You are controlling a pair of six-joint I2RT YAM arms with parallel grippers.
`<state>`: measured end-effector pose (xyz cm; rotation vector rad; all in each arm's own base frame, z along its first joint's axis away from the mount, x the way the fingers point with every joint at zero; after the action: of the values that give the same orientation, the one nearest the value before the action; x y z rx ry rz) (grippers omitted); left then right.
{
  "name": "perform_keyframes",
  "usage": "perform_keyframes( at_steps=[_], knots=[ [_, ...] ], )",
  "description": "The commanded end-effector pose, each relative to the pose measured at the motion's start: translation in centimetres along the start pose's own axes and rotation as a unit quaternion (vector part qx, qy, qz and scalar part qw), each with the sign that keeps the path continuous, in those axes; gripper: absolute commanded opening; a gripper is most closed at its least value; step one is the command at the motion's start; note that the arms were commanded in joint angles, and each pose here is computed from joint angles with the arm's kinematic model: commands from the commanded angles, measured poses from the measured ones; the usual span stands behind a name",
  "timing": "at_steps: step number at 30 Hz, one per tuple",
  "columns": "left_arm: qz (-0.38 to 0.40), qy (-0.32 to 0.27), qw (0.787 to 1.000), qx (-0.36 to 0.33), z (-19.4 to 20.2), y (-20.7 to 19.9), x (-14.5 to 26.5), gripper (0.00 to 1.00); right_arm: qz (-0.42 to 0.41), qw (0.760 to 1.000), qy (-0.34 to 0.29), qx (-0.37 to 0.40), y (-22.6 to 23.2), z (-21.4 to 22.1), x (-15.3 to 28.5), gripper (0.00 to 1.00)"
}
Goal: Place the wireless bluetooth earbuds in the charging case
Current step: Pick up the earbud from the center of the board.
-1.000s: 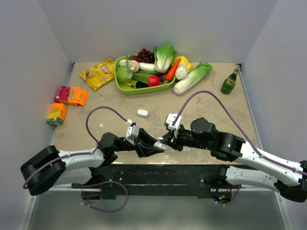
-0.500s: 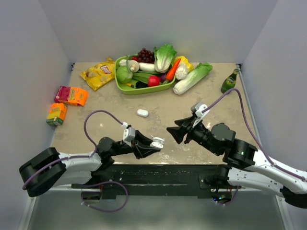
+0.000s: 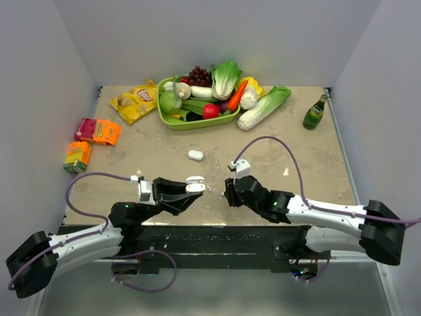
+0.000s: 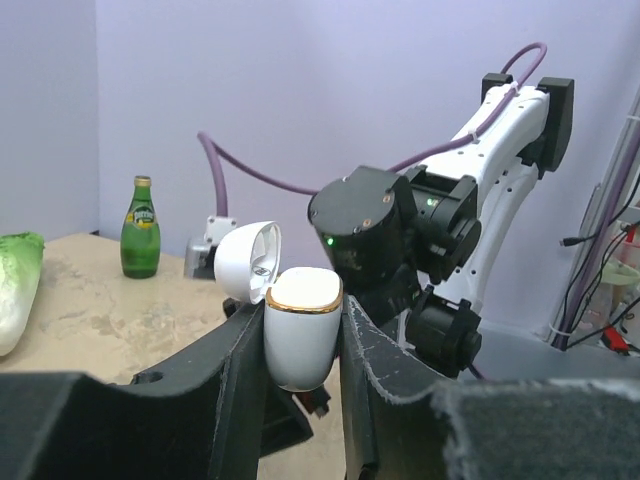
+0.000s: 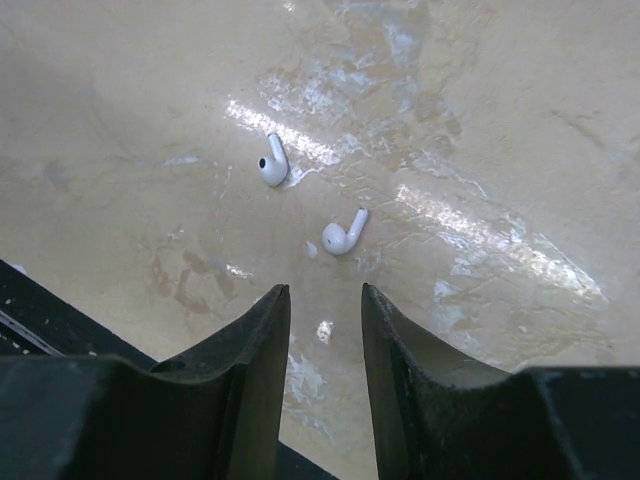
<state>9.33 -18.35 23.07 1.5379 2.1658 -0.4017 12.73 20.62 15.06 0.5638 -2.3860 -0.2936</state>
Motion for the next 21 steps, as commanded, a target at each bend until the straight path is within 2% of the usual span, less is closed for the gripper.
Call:
perform_keyframes(
  at_steps=[1, 8, 11, 15, 16, 21],
  knots=[
    [-0.031, 0.033, 0.999, -0.002, 2.9, -0.1, 3.6, 0.0, -0.054, 0.998, -0.021, -0.024, 2.5, -0.9, -2.0, 0.38],
    [-0.03, 0.033, 0.999, 0.0, 2.9, -0.3, 4.1, 0.0, -0.055, 0.998, -0.003, 0.012, 4.2, -0.6, -5.5, 0.43],
    [-0.031, 0.033, 0.999, -0.001, 3.0, -0.4, 4.4, 0.0, -0.043, 0.999, -0.002, 0.019, 4.3, -0.3, -7.0, 0.42],
    [-0.033, 0.034, 0.999, 0.0, 3.0, -0.4, 4.6, 0.0, -0.034, 0.999, 0.001, 0.022, 4.4, 0.0, -8.1, 0.28],
    [-0.033, 0.033, 0.999, -0.001, 3.0, -0.4, 4.7, 0.0, -0.035, 0.999, 0.002, 0.022, 4.4, 0.1, -8.2, 0.2],
    [-0.033, 0.036, 0.999, -0.001, 3.1, -0.4, 4.7, 0.0, -0.053, 0.998, 0.018, 0.017, 4.7, 0.8, -8.6, 0.03]
  ],
)
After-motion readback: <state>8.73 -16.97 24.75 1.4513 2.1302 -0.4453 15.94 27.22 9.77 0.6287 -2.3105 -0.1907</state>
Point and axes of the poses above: each gripper's point midway between its finger pads, its own x axis back along the fingers, its own y axis along the line the jaws close on, z = x × y, the point moved 9 cm from there along x, back along the fingers, and after that the axes turned 12 degrees about -x, right-handed, at the moved point
